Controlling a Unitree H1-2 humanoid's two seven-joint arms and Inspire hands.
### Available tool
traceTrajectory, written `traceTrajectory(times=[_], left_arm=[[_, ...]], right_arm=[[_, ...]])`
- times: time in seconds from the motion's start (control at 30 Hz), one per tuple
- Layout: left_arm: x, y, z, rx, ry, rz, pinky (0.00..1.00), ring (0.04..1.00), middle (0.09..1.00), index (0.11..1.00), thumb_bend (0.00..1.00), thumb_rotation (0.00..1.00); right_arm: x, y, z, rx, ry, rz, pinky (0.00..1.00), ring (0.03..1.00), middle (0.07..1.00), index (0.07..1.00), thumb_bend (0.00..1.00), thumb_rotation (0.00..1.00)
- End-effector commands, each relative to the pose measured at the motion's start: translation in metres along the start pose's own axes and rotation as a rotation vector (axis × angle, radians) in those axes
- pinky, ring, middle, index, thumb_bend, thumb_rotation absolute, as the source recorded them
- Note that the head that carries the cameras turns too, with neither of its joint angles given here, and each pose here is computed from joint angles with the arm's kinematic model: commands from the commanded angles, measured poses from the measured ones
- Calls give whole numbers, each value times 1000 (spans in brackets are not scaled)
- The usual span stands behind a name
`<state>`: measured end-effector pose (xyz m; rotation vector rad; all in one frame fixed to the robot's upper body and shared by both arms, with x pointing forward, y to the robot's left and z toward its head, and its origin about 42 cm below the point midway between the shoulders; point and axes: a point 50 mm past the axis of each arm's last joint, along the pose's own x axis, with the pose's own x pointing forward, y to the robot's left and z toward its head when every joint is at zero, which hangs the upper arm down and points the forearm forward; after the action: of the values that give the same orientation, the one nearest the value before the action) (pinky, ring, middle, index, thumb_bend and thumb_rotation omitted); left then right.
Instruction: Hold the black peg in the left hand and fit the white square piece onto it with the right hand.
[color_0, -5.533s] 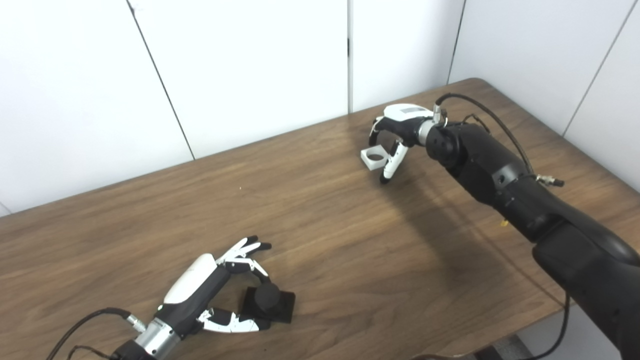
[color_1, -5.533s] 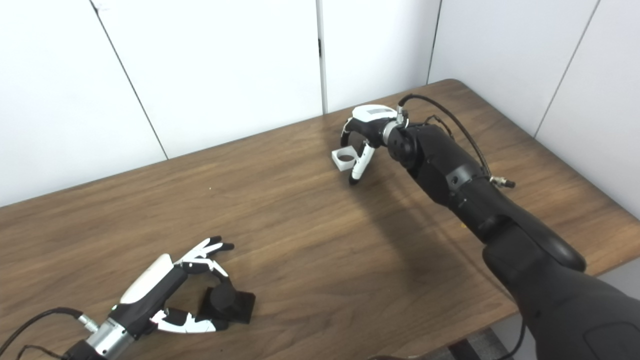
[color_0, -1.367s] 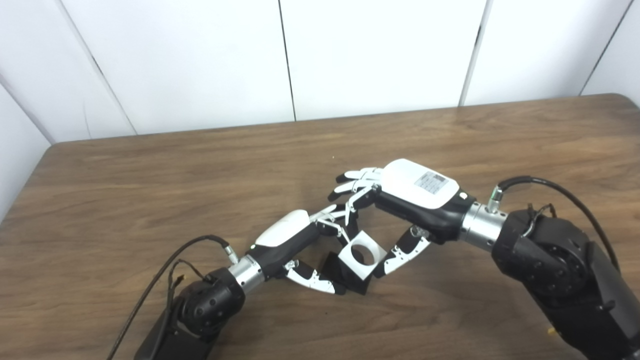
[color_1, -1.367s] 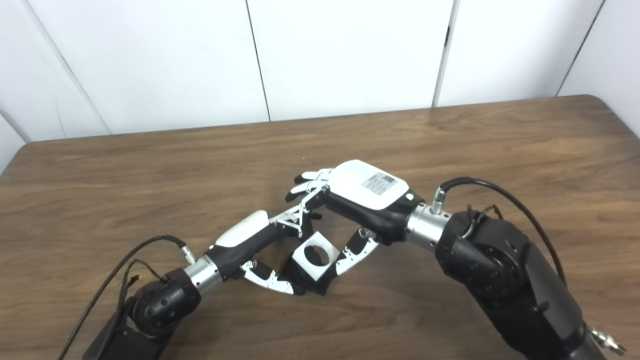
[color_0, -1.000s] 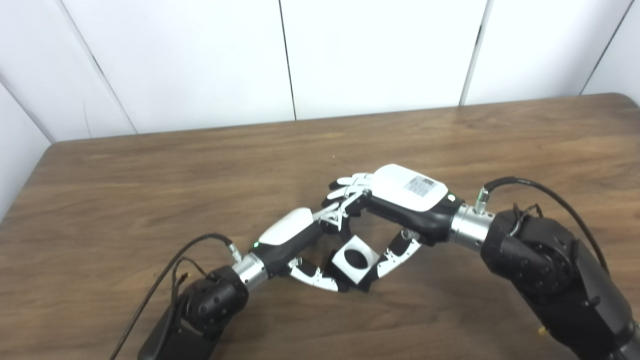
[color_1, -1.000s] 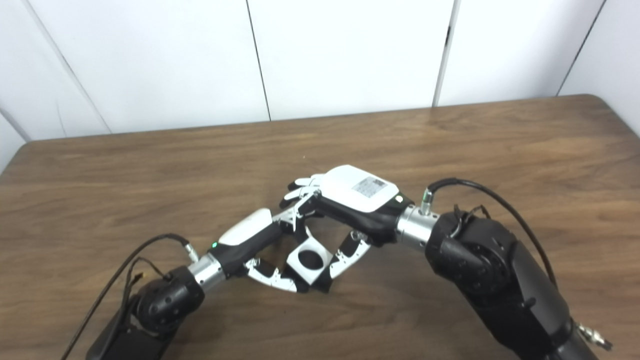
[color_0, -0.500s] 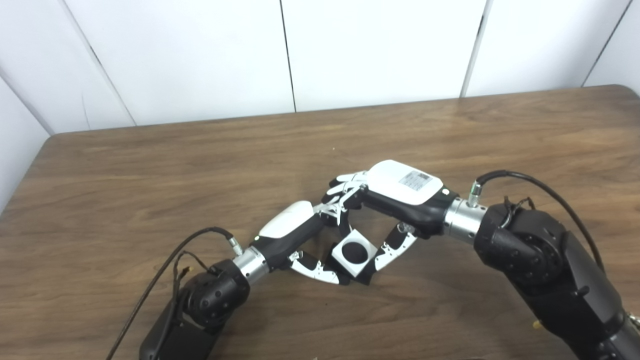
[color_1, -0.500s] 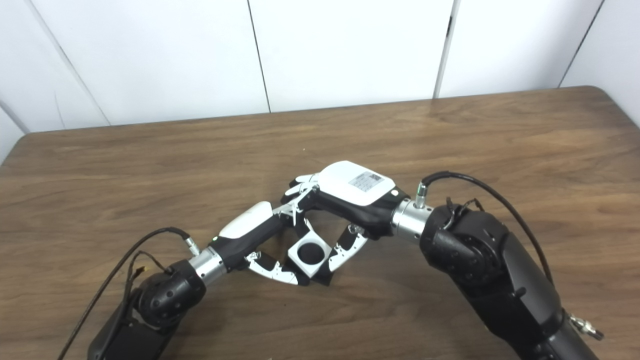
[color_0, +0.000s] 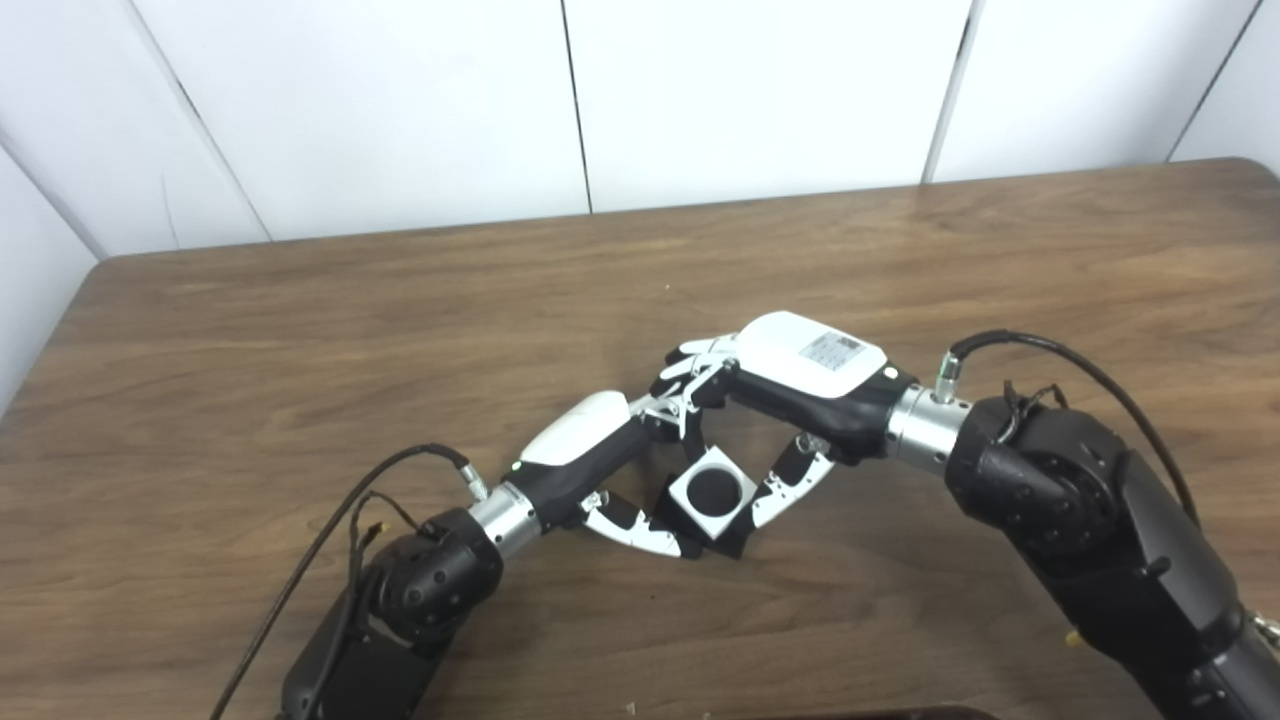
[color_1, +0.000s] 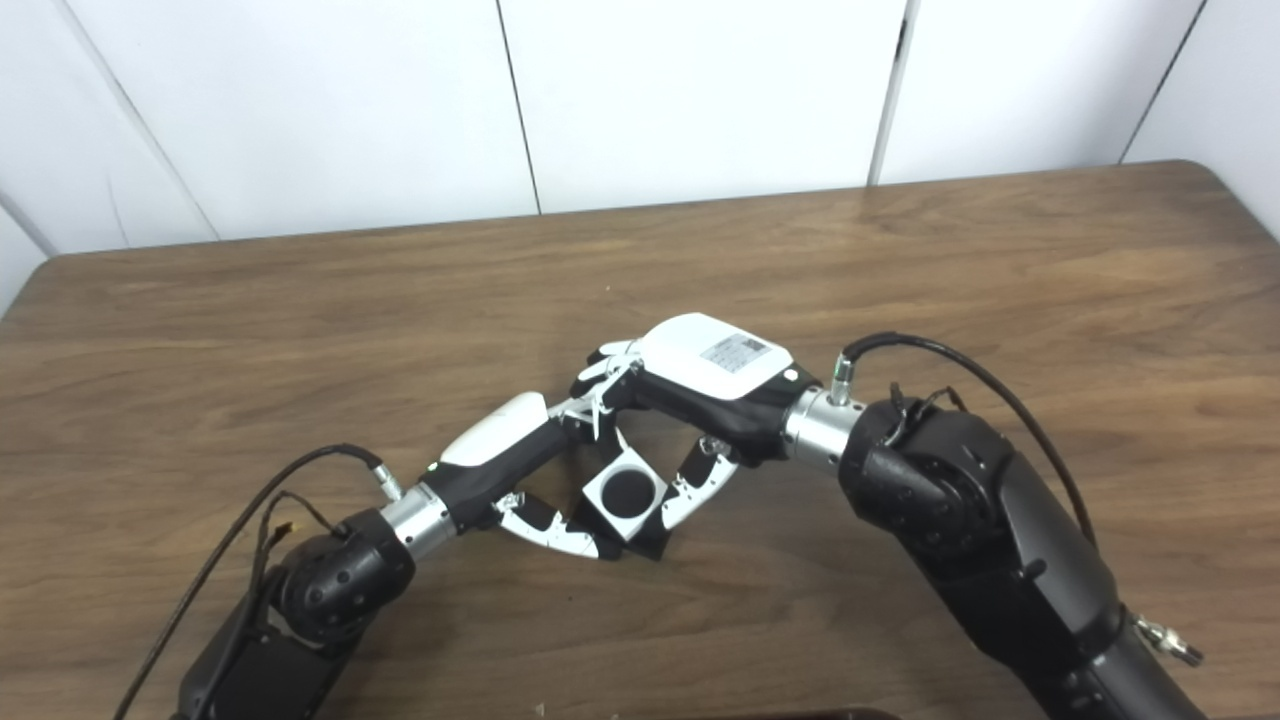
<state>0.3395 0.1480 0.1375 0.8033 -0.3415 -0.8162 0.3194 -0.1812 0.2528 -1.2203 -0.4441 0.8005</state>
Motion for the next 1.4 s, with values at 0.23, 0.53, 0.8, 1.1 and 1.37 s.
traceTrajectory(times=[0.23,0.53,0.8,1.1,1.37], left_arm=[[0,-7,0,27,20,-57,918,1000,936,491,521,76],[-1,-5,1,26,23,-53,923,1000,941,492,521,75],[1,-5,1,29,22,-57,921,1000,935,492,521,74],[2,-4,1,35,24,-57,923,1000,937,492,521,74],[0,-5,-2,32,28,-62,918,1000,939,492,521,75]], right_arm=[[4,-11,-8,-11,-9,-60,872,896,830,481,519,139],[3,-11,-9,-31,39,-16,898,912,867,495,521,157],[2,-13,-9,-45,63,18,877,919,909,734,920,323],[1,-17,-9,-39,75,27,899,936,927,759,939,312],[-2,-30,-12,-68,72,10,931,941,926,752,917,301]])
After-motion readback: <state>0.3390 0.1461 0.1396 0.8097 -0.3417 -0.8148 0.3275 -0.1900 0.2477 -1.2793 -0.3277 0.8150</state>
